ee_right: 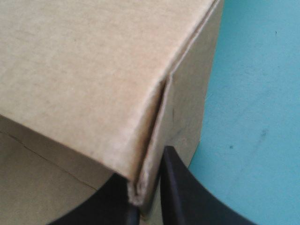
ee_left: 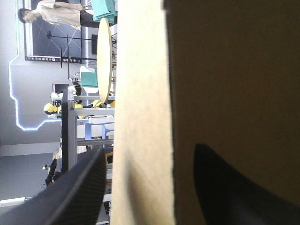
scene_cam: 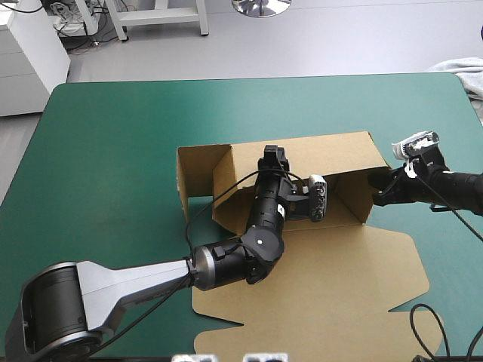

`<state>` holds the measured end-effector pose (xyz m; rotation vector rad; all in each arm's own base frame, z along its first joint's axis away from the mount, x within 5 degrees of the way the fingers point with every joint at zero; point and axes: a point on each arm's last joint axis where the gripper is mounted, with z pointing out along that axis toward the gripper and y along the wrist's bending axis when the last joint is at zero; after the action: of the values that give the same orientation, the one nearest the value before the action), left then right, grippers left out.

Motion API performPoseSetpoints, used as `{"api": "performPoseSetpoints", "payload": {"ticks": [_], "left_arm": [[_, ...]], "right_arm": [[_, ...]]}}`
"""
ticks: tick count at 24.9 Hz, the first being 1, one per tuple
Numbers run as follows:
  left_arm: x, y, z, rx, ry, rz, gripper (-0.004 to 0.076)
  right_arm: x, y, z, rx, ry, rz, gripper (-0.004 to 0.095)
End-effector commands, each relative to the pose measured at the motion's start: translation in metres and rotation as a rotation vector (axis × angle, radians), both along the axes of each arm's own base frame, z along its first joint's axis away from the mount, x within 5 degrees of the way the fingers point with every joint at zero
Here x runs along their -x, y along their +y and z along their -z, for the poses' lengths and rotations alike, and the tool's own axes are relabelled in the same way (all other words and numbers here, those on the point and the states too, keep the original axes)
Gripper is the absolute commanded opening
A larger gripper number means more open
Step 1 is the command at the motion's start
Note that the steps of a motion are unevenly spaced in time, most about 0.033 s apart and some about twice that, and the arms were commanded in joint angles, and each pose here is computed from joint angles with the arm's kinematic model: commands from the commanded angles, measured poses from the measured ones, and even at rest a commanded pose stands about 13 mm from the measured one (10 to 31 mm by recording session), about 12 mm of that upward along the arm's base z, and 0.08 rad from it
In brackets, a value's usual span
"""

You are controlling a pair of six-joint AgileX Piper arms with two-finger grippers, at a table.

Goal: Fold the box

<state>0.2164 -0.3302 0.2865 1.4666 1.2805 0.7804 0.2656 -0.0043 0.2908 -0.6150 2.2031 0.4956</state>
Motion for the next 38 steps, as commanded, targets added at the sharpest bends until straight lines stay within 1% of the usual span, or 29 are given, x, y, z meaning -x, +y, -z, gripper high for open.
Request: {"api": "performPoseSetpoints", "payload": {"ticks": [1,3,10,14,17,18,20,21,22,23,29,31,33,38], "left_arm": [[0.006,0.001,-0.026,0.096,-0.067,0.01,0.0461],[0.01,-0.001,-0.027,0.113,-0.072,0.02,0.0461],[0.034,-0.015,-0.038,0.2,-0.161,0.075,0.0461],[0.061,-0.022,-0.049,0.266,-0.176,0.132,0.0461],[0.09,-0.027,-0.059,0.322,-0.17,0.189,0.0459],[0.097,-0.027,-0.062,0.339,-0.166,0.204,0.0444],[0.114,-0.026,-0.071,0.377,-0.159,0.247,0.0338],[0.119,-0.025,-0.076,0.389,-0.162,0.261,0.0265],[0.124,-0.023,-0.081,0.404,-0.162,0.273,0.0145],[0.126,-0.018,-0.089,0.43,-0.162,0.279,0.0001],[0.124,0.008,-0.122,0.573,-0.152,0.27,-0.0008],[0.12,0.026,-0.142,0.637,-0.146,0.297,-0.0008],[0.113,0.041,-0.155,0.697,-0.135,0.293,-0.0008],[0.086,0.085,-0.181,0.855,-0.119,0.205,-0.0008]], "right_arm": [[0.0,0.0,-0.009,-0.03,-0.005,0.025,-0.0001],[-0.001,-0.002,-0.009,-0.014,-0.009,0.038,-0.0001],[-0.003,-0.004,-0.009,-0.009,-0.019,0.071,-0.0001],[-0.004,-0.005,-0.009,-0.013,-0.022,0.098,-0.0001],[-0.004,-0.005,-0.009,-0.013,-0.021,0.104,-0.0001],[-0.004,-0.005,-0.009,-0.013,-0.021,0.104,-0.0001],[-0.004,-0.006,-0.009,-0.014,-0.018,0.106,-0.0001],[-0.004,-0.006,-0.009,-0.017,-0.016,0.109,-0.0001],[-0.004,-0.006,-0.009,-0.02,-0.014,0.112,-0.0001],[-0.004,-0.006,-0.009,-0.021,-0.012,0.113,-0.0001],[-0.004,-0.005,-0.009,-0.027,-0.006,0.112,-0.0001],[-0.004,-0.005,-0.009,-0.043,0.007,0.128,-0.0001],[-0.004,-0.005,-0.009,-0.047,0.012,0.123,-0.0001],[-0.004,-0.001,-0.015,-0.063,0.024,0.117,0.0001]]}}
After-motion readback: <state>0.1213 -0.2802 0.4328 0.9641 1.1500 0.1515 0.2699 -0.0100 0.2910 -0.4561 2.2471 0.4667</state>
